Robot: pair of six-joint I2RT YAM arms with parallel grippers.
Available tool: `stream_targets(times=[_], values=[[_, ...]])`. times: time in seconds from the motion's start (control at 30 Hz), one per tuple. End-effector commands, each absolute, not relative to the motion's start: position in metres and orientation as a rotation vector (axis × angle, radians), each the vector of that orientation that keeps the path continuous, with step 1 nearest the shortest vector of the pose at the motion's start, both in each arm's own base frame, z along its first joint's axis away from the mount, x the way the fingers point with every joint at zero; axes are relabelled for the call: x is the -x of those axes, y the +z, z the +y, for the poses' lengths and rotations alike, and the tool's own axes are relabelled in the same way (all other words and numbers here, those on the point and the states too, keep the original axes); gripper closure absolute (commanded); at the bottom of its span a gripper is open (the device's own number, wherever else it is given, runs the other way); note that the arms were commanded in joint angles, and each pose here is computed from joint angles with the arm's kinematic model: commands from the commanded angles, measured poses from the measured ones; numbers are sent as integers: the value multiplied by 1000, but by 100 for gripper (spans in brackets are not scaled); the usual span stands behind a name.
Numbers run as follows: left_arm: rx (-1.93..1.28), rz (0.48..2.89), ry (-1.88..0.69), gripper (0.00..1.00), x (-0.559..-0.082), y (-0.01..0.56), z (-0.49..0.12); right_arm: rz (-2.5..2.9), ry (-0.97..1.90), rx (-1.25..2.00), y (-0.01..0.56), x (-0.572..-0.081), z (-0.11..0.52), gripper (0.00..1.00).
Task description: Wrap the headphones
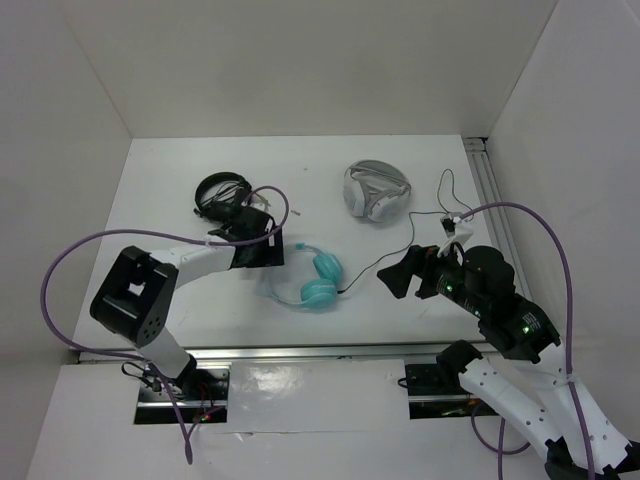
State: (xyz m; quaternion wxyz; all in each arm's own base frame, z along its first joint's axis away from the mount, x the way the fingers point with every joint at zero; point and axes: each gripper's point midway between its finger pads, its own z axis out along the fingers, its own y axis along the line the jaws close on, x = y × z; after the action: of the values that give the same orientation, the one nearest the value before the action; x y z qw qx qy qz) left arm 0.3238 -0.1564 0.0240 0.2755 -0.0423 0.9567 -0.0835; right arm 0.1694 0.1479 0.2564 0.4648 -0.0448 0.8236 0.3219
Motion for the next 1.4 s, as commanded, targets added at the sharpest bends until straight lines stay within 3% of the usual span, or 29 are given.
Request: stream_targets(times=[0.0,0.1,0.23,0.37,0.5,0.53,0.6,0.67,0.9,1.13,1.37], values=[[96,2672,-143,3,-301,-4,-150,1949,833,121,275,-171,153,0],[74,2697,-97,11,-295,-7,-150,1937,829,114,280,-172,151,0],[73,2699,-81,30,-288,-7,-152,1936,820,107,284,-171,149,0],[42,2704,-75,35,-280,-7,-158,1936,820,107,285,-170,148,0],[36,2763,-30,55,-273,-17,-157,1925,814,100,289,-168,145,0],[25,2755,-41,74,-275,-14,-162,1925,814,100,289,-168,145,0],[31,2772,-12,80,-269,-15,-159,1933,803,93,287,-169,144,0],[44,2787,42,98,-264,-16,-151,1922,795,84,291,-170,142,0],[84,2681,116,100,-269,45,-147,1841,828,124,301,-173,148,0],[-13,2487,-97,100,-253,187,-173,1668,824,211,312,-184,155,0],[38,2293,-10,100,-242,305,-125,1517,815,172,339,-196,153,0]])
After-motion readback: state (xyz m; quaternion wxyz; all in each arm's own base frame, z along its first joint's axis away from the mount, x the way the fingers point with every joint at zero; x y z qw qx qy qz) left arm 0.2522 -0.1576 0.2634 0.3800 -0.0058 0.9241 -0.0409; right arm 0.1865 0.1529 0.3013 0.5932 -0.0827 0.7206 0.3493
